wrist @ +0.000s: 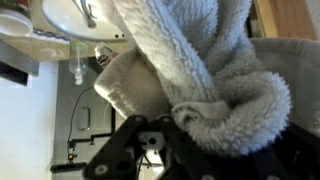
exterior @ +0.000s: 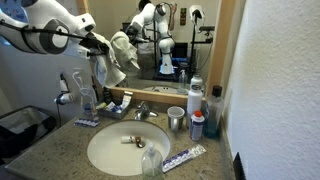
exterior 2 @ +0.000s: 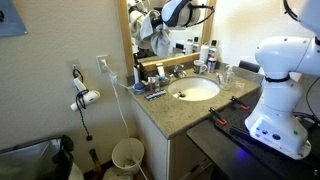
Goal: Use the towel on the left side of the counter to wipe the mirror
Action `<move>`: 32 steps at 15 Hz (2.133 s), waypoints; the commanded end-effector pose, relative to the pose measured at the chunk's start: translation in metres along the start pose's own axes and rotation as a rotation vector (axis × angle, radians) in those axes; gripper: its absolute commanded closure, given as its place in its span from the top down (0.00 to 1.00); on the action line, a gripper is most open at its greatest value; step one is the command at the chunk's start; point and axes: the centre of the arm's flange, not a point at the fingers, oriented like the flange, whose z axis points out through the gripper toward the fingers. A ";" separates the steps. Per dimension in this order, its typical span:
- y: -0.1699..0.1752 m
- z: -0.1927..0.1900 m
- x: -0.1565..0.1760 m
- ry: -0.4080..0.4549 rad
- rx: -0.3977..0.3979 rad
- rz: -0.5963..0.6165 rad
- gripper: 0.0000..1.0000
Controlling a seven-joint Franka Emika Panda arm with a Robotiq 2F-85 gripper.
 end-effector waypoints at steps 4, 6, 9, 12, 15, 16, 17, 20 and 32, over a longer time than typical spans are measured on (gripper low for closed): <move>-0.015 -0.073 -0.003 -0.355 0.119 0.010 0.08; -0.021 -0.084 -0.005 -0.482 0.150 0.014 0.08; -0.024 -0.100 -0.014 -0.656 0.188 0.019 0.08; -0.013 -0.117 -0.028 -0.822 0.198 0.020 0.08; -0.002 -0.130 -0.046 -0.959 0.214 0.026 0.08; 0.003 -0.133 -0.054 -0.996 0.223 0.024 0.08; 0.004 -0.134 -0.063 -1.033 0.228 0.021 0.08; 0.008 -0.131 -0.103 -1.163 0.259 0.019 0.08; -0.007 -0.086 -0.269 -1.143 0.393 -0.051 0.08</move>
